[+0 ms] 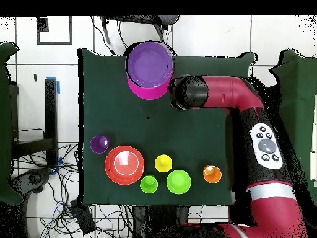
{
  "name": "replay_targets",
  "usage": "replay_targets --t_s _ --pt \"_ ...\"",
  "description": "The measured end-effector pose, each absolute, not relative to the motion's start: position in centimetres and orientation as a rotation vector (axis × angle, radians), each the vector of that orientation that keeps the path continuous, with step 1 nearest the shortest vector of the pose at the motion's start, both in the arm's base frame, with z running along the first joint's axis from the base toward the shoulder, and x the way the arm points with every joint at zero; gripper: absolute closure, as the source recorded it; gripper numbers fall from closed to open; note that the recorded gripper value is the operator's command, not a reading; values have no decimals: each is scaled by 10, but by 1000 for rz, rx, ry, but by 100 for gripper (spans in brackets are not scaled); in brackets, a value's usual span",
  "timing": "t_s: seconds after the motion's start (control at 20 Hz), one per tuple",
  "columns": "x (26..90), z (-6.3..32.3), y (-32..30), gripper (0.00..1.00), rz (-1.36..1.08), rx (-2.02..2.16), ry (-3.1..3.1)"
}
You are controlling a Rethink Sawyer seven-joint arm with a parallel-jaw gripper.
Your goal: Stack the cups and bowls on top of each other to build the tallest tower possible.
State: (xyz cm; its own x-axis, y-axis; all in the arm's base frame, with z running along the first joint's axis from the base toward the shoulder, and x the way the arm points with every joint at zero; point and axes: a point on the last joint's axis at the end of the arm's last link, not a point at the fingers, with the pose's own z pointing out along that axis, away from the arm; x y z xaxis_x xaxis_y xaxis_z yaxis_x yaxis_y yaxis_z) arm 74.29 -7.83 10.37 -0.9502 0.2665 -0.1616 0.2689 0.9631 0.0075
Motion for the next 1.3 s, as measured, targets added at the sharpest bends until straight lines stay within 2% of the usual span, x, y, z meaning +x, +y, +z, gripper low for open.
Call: replay_targets --t_s 0.7,1.05,1.3 --pt "790 200 16 100 -84 271 2977" --pt "820 226 57 100 -79 216 2911" --pt "832 232 78 100 -75 188 2882"
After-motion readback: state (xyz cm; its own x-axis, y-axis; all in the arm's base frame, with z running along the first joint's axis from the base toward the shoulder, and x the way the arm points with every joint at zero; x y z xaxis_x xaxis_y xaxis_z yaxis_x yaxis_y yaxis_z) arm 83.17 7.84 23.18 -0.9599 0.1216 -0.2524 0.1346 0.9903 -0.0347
